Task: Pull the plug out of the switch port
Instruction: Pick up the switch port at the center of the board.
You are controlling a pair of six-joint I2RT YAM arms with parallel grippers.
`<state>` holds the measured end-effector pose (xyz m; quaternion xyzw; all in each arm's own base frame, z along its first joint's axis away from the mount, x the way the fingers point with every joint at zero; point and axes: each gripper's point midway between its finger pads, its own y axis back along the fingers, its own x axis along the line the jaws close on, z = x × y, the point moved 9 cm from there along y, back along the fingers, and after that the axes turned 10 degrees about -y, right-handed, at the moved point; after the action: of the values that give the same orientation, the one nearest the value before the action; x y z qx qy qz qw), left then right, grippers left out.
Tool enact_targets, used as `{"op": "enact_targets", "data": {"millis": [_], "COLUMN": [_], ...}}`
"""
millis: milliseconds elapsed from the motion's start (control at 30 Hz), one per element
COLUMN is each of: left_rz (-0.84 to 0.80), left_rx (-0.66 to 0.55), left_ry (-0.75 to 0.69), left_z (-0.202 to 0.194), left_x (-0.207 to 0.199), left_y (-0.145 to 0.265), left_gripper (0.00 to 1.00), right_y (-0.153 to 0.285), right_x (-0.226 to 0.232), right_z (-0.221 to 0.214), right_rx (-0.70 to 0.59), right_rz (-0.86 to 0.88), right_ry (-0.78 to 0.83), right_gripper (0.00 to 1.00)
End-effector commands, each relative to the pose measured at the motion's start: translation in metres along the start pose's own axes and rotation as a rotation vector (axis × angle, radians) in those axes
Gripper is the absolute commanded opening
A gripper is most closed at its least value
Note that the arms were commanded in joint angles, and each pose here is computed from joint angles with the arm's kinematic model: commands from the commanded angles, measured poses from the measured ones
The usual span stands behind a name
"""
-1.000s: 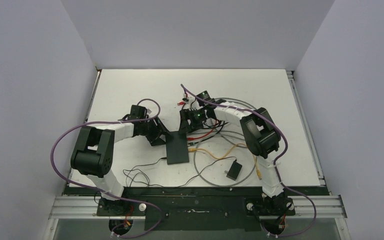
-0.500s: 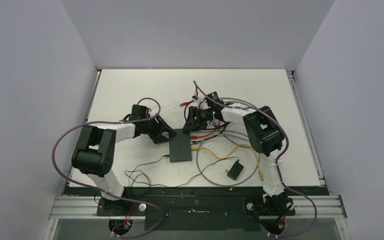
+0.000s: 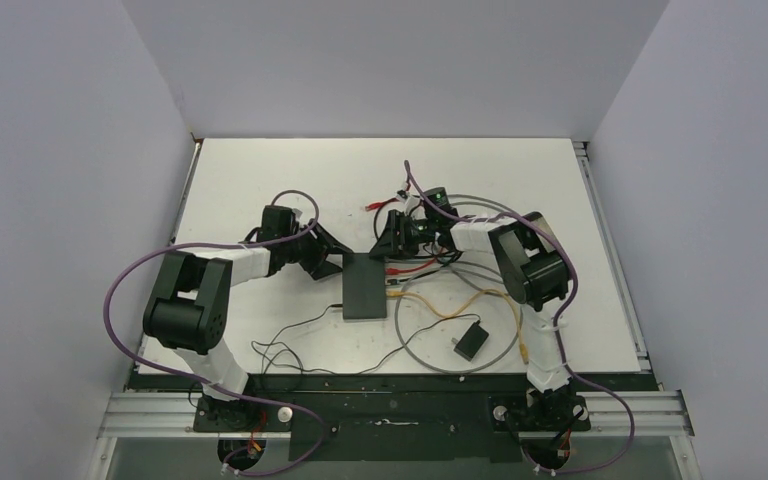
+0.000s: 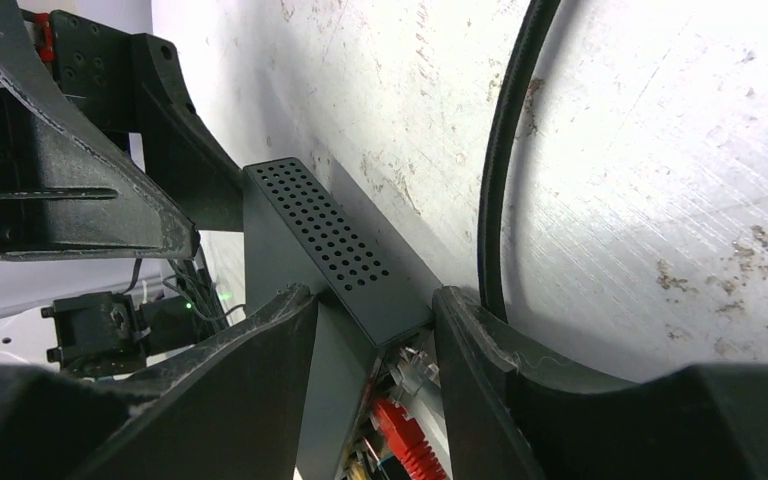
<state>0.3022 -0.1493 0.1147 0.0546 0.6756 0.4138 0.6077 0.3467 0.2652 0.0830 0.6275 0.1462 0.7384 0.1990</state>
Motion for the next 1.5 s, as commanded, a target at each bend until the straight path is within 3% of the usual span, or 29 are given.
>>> {"op": "enact_targets", "data": {"millis": [0, 133, 267, 300, 533, 767, 1100, 1467], "left_rz": [-0.274, -0.262, -0.23, -0.214, -0.079, -0.195, -0.244, -0.6], "left_rx": [0.009, 0.014, 0.001, 0.001, -0.03, -0.134, -0.132, -0.04], "left_ry": [-0.125, -0.122, -0.161, -0.175, -0.29, -0.446, -0.556, -0.628], "left_z": [0.0, 0.001, 0.006, 0.008, 0.015, 0.02, 0.031, 0.017], "left_x": [-0.053, -0.049, -0.05, -0.05, -0.052, -0.069, -0.069, -0.084], "left_y": [0.013, 0.009, 0.012, 0.013, 0.029, 0.061, 0.085, 0.096], "left_gripper": [0.52, 0.52, 0.55, 0.56, 0.71, 0.81, 0.84, 0.83], "right_y": [0.01, 0.016, 0.022, 0.024, 0.044, 0.07, 0.096, 0.107], "right_x": [0.072, 0.079, 0.081, 0.08, 0.084, 0.106, 0.139, 0.16], "right_z": [-0.01, -0.01, -0.01, -0.009, 0.001, 0.01, 0.012, 0.012], "right_rx": [0.073, 0.07, 0.056, 0.047, 0.007, -0.019, -0.061, -0.087], "right_rz": [0.253, 0.279, 0.274, 0.268, 0.276, 0.318, 0.407, 0.571], "right_ry": [0.143, 0.159, 0.167, 0.168, 0.188, 0.249, 0.343, 0.344], "right_gripper": [0.46, 0.39, 0.07, 0.06, 0.05, 0.05, 0.05, 0.05]}}
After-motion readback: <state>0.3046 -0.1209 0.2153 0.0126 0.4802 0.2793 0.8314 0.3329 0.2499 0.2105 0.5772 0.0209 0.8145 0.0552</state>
